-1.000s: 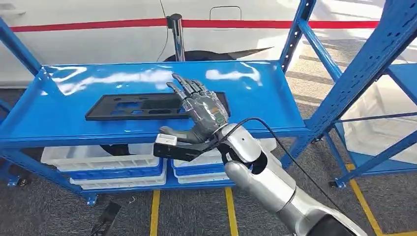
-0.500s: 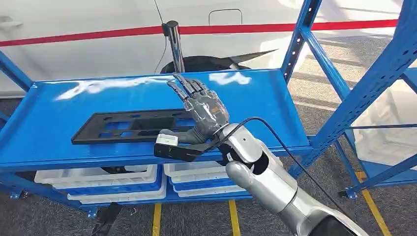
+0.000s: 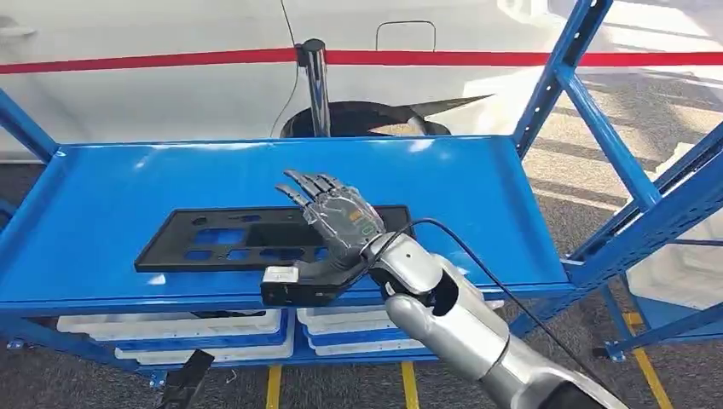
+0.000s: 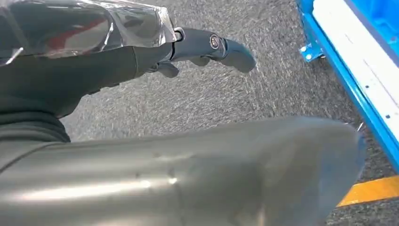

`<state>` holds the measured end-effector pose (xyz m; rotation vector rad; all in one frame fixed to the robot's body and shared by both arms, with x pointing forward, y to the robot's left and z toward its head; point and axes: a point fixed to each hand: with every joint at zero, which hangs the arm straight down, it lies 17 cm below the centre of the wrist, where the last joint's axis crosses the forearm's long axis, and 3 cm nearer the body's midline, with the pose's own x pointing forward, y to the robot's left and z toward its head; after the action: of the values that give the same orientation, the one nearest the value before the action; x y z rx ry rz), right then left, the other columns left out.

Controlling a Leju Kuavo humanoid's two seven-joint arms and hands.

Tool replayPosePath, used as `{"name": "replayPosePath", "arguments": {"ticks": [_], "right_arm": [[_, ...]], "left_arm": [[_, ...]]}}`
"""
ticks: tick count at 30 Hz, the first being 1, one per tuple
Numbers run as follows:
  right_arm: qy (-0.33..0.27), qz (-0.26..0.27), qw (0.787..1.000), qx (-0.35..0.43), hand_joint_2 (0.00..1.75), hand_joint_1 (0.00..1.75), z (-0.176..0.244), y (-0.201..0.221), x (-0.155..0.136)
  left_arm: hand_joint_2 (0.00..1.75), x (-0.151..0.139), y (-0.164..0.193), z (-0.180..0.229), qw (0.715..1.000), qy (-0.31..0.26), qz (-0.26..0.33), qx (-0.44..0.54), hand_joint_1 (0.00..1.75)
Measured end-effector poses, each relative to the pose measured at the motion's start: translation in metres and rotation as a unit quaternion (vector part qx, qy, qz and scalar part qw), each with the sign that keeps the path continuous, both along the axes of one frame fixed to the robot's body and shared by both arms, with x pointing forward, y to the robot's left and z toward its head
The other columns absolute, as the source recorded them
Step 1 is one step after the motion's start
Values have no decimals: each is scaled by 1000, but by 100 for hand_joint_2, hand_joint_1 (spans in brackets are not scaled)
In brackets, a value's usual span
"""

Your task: Take the parts from the cabinet and place them on the table.

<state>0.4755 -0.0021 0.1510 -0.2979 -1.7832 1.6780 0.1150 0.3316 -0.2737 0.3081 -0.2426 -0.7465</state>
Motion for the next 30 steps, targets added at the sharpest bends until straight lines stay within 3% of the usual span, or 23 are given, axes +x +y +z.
{"name": "replayPosePath", "arguments": {"ticks": [11, 15, 30], "right_arm": [[26, 8, 999, -34, 175, 0, -19, -7, -1], [57, 4, 997, -58, 175, 0, -43, -17, -4], [97, -44, 988, -112, 175, 0, -79, -60, 19]], "left_arm": [[0, 4, 1, 1, 1000, -3, -1, 1, 0], [0, 2, 1, 0, 1000, -3, -3, 0, 0], [0, 2, 2, 1, 1000, -5, 1, 1, 0]]}}
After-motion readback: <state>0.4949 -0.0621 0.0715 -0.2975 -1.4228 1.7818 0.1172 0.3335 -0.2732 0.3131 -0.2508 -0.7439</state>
